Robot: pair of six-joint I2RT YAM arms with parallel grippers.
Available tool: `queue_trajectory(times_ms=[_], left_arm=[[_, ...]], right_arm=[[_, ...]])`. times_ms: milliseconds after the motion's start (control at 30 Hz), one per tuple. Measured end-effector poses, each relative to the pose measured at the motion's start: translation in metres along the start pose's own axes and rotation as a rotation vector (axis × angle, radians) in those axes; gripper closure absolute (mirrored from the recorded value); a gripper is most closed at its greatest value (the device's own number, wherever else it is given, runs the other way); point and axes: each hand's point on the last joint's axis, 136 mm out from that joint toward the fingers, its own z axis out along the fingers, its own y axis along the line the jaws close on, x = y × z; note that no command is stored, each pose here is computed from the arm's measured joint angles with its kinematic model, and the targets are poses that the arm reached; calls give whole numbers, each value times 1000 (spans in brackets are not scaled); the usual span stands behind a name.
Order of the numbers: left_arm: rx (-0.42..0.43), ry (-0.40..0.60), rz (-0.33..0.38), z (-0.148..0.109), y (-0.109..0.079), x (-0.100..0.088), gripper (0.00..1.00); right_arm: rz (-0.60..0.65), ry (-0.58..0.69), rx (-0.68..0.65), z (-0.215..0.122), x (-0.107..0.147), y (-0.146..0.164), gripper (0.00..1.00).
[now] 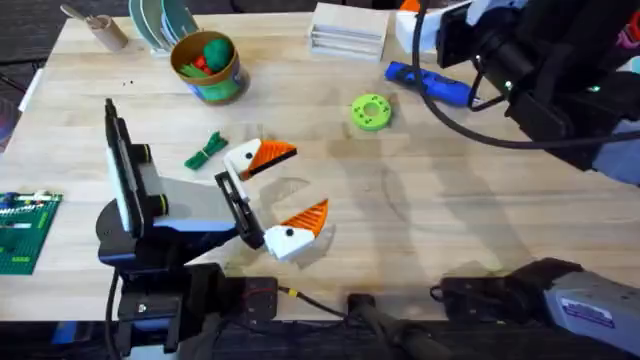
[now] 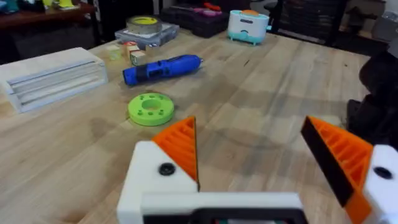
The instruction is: Pick up the gripper from the table and insert it into the empty holder that is missing its gripper. Then pick up a screw, insert it into the mounting hole, and use the screwdriver to tighten it. Finally, clean up the table by picking up the vegetable and placing it into the bucket.
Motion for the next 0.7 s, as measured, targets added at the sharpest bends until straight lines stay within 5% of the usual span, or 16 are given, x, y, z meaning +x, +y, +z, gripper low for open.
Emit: queue_trajectory(times_ms=[167,400,700], left_arm=[[-68,-4,-25,-1,11,-2,8],[-284,20,-133,-12,36,-21,8],[-581,204,-356,-44,58,-53,8]], right_arm=[[29,12,-21,-1,3,9,8],[39,12,-25,-1,3,10,9],[46,13,-25,-1,3,10,10]])
